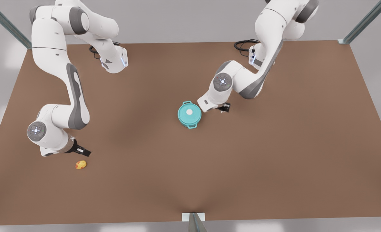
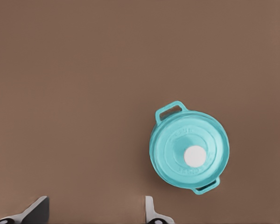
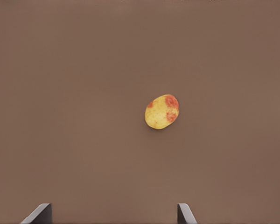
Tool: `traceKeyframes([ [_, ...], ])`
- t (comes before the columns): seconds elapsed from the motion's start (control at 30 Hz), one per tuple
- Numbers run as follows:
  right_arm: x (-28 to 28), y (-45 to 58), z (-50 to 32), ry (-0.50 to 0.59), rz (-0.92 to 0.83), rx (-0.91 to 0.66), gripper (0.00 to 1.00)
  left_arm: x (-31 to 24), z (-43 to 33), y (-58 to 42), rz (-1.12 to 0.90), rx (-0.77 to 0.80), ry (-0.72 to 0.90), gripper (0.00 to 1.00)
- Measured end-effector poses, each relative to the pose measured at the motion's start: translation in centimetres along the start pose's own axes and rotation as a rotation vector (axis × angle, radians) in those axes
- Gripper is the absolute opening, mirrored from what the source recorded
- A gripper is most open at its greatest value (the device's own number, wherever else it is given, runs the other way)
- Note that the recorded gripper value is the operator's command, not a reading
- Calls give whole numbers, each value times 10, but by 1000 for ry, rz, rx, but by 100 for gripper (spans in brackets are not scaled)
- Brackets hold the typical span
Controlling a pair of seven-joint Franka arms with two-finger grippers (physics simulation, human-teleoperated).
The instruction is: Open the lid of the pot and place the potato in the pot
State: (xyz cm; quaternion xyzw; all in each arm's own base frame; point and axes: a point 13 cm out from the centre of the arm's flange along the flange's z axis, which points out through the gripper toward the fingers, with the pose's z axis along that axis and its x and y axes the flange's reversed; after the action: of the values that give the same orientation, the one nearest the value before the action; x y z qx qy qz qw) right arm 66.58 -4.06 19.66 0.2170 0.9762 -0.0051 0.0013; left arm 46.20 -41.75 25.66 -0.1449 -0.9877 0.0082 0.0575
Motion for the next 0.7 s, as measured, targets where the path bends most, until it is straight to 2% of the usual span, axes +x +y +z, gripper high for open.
traceKeyframes([
  [0.13, -33, -33, 41, -55, 103, -11, 100, -32, 3, -67, -55, 37, -97, 100],
  [0.3, -56, -45, 71, -126, 168, -32, 100, -60, 47, -113, -123, 20, -149, 100],
  [0.47, -63, -44, 98, -160, 201, -43, 100, -19, 100, -124, -153, -56, -152, 100],
  [0.7, -61, -47, 124, -188, 237, -55, 100, -25, 123, -119, -267, -39, -203, 100],
])
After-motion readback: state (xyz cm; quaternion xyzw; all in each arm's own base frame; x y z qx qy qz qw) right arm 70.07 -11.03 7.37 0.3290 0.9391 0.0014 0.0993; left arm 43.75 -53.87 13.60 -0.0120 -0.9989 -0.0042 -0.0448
